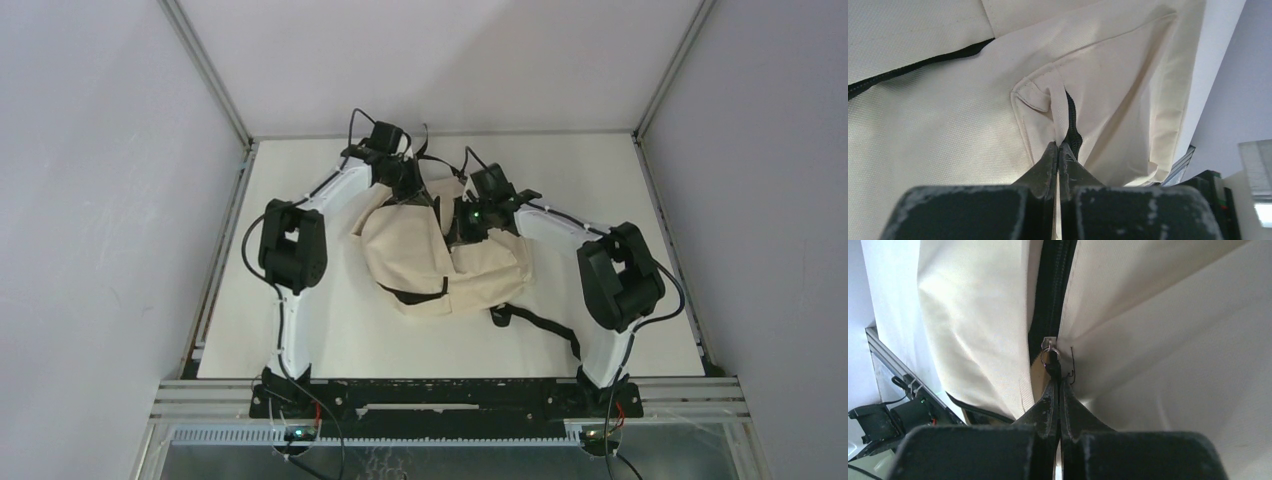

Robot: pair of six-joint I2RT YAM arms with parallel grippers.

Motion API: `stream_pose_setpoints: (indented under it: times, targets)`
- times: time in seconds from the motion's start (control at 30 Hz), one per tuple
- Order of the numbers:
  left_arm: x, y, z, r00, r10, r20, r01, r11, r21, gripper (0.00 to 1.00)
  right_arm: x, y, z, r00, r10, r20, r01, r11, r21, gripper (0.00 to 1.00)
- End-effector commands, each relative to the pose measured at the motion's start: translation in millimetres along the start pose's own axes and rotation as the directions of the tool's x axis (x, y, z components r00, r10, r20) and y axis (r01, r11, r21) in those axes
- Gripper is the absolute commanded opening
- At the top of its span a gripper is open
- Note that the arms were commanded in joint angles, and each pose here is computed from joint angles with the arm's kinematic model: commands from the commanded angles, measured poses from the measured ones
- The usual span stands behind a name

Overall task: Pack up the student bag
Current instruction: Zip the student bag at the center of the board.

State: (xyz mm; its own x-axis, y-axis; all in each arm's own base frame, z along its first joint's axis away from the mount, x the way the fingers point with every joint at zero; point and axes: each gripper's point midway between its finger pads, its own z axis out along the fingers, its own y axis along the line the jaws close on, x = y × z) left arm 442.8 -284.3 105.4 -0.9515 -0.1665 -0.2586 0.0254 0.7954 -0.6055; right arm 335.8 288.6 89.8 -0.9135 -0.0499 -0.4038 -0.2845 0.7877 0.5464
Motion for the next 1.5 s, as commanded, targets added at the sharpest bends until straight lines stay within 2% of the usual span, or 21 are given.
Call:
stream_pose_setpoints:
  times: [0.0, 0.17, 0.53, 0.67, 0.8, 0.97, 1.17, 1.33, 1.37, 1.4, 1.43, 1.47]
  targets:
    - [-49.5, -21.5, -36.2, 0.979, 0.031, 0.200, -0.044, 0.997, 0.057, 0.00, 11.7, 17.7, -13.1, 1.000, -0.011, -0.024, 0.010, 0.999, -0.034, 0.00]
    - [-56.5, -24.8, -37.1, 0.979, 0.042, 0.197, -0.057, 0.996, 0.072, 0.00, 31.0, 23.9, -21.4, 0.998, -0.032, -0.060, 0.030, 0.999, -0.037, 0.00]
    - [-77.7, -14.2, -45.4, 0.973, 0.018, 0.231, -0.030, 0.998, 0.052, 0.00, 126.0, 18.2, -44.5, 0.969, -0.083, -0.233, 0.080, 0.997, -0.021, 0.00]
    - [-77.9, -18.3, -50.7, 0.971, 0.019, 0.236, -0.035, 0.997, 0.063, 0.00, 134.6, 7.7, -39.4, 0.967, -0.069, -0.247, 0.078, 0.997, 0.023, 0.00]
    - [-75.2, -16.7, -61.0, 0.967, 0.039, 0.253, -0.052, 0.998, 0.045, 0.00, 127.0, -4.2, -42.6, 0.976, -0.064, -0.209, 0.083, 0.993, 0.081, 0.00]
    - [-71.5, -12.0, -75.0, 0.962, 0.036, 0.271, -0.050, 0.998, 0.043, 0.00, 109.4, -37.2, -52.1, 0.991, 0.000, -0.133, 0.026, 0.981, 0.190, 0.00]
    - [-60.2, -5.9, -88.0, 0.955, 0.040, 0.295, -0.050, 0.998, 0.025, 0.00, 66.9, -85.0, -67.9, 0.993, 0.112, 0.043, -0.120, 0.949, 0.291, 0.00]
    - [-31.7, -12.6, -87.6, 0.968, 0.040, 0.248, -0.056, 0.997, 0.058, 0.00, 16.5, -125.3, -85.7, 0.953, 0.203, 0.224, -0.264, 0.921, 0.287, 0.00]
    - [-23.4, -20.1, -87.4, 0.970, 0.058, 0.237, -0.076, 0.995, 0.067, 0.01, 1.4, -127.6, -90.5, 0.945, 0.206, 0.253, -0.274, 0.924, 0.269, 0.00]
    - [-13.9, -30.2, -86.7, 0.972, 0.083, 0.219, -0.104, 0.991, 0.087, 0.13, -10.2, -129.5, -96.3, 0.940, 0.198, 0.278, -0.272, 0.926, 0.261, 0.09]
    - [-5.2, -40.3, -86.1, 0.971, 0.115, 0.208, -0.137, 0.986, 0.096, 0.41, -22.0, -126.5, -102.0, 0.937, 0.176, 0.301, -0.257, 0.931, 0.258, 0.29]
    - [0.2, -47.2, -88.4, 0.968, 0.142, 0.207, -0.163, 0.983, 0.086, 0.56, -31.5, -122.6, -108.2, 0.935, 0.153, 0.320, -0.242, 0.935, 0.260, 0.45]
